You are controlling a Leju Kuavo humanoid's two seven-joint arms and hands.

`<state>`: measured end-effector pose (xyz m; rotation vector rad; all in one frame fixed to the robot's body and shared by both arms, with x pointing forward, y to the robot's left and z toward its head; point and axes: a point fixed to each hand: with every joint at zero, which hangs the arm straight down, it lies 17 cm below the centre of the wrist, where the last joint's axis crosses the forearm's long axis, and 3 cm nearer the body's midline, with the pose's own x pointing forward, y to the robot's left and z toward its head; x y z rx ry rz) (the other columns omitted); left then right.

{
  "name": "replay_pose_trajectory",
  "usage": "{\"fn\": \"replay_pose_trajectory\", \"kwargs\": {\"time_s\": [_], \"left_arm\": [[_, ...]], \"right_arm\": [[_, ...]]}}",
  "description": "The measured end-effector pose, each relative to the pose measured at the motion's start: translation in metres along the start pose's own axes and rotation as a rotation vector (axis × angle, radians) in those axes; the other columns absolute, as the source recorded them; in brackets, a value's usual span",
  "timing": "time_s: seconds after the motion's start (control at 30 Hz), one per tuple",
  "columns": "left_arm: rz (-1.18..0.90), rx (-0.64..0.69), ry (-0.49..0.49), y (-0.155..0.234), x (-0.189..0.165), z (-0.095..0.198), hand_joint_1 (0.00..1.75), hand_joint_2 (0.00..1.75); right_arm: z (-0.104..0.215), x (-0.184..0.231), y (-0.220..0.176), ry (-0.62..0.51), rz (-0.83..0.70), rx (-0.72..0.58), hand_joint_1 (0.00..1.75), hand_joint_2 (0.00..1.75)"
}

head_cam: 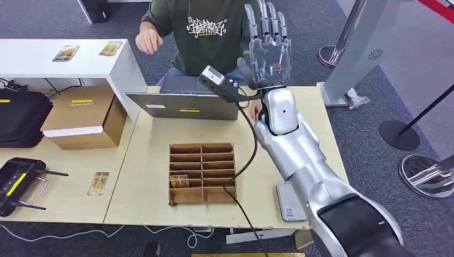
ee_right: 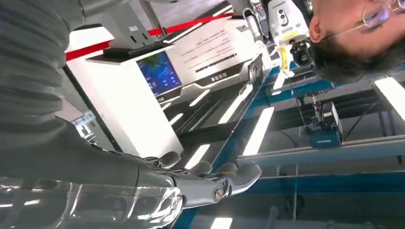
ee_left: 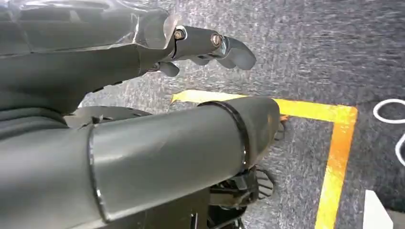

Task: Pass the card to the sensor for recognition and then transmit it.

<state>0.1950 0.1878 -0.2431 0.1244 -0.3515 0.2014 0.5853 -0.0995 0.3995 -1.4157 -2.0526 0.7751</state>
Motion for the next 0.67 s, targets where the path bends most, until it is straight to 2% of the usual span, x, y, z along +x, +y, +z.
{"fn": "replay_pose_trajectory", "kwargs": {"time_s": [0.27, 0.47, 0.67], "left_arm": [[0.036, 0.027, 0.037, 0.012, -0.009, -0.003, 0.00, 0.00], [0.056, 0.053, 0.050, 0.024, -0.022, -0.004, 0.00, 0.00], [0.080, 0.078, 0.069, 0.035, -0.031, -0.005, 0.00, 0.00]], "right_arm": [[0.073, -0.010, -0.005, 0.026, -0.020, -0.041, 0.00, 1.75], [0.145, -0.022, -0.025, 0.060, -0.001, -0.068, 0.00, 1.75], [0.193, -0.041, -0.053, 0.143, 0.000, -0.088, 0.00, 1.75]]}}
